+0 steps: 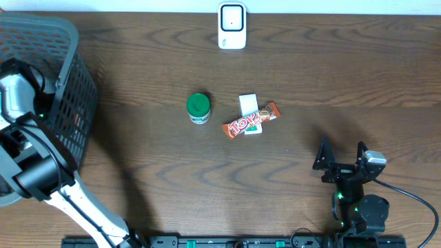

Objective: Scan the item barcode
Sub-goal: 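Reach into the basket and grasp the orange snack box, then lift the orange tissue pack out of the basket toward the table center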

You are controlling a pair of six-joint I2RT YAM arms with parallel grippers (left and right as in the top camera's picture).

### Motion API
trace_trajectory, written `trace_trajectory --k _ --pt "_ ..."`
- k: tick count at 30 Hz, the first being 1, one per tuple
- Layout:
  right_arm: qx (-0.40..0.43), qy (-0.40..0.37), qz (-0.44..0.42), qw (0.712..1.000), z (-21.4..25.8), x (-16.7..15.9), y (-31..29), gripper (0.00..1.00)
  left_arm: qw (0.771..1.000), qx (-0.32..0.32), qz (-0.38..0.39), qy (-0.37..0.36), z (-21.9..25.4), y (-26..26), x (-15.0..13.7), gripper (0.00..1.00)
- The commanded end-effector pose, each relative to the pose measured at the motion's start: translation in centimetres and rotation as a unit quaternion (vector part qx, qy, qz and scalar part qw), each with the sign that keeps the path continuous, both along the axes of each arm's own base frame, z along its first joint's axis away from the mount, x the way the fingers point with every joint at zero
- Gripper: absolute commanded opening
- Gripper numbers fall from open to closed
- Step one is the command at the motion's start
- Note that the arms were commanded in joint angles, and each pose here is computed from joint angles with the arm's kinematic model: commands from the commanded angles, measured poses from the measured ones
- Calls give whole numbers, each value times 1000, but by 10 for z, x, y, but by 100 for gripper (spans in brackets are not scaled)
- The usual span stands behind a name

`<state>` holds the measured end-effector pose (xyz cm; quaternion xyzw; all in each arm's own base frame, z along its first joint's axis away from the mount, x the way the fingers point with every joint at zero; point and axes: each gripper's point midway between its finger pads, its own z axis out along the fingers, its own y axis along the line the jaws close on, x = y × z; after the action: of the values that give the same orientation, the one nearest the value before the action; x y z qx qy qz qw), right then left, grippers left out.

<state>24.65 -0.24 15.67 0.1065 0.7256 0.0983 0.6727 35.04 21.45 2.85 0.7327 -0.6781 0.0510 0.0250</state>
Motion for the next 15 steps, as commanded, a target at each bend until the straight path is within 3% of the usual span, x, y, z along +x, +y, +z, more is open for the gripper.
trace_trajectory --k 1,6,15 --pt "5 -1 1 1000 0 0 1 99 1000 -2 -9 -15 12 1 -2 72" --pt "5 -1 1 1000 0 0 1 99 998 20 -11 -53 44 5 4 72" --pt "5 -1 1 1000 0 0 1 99 981 103 -13 -164 151 11 11 72"
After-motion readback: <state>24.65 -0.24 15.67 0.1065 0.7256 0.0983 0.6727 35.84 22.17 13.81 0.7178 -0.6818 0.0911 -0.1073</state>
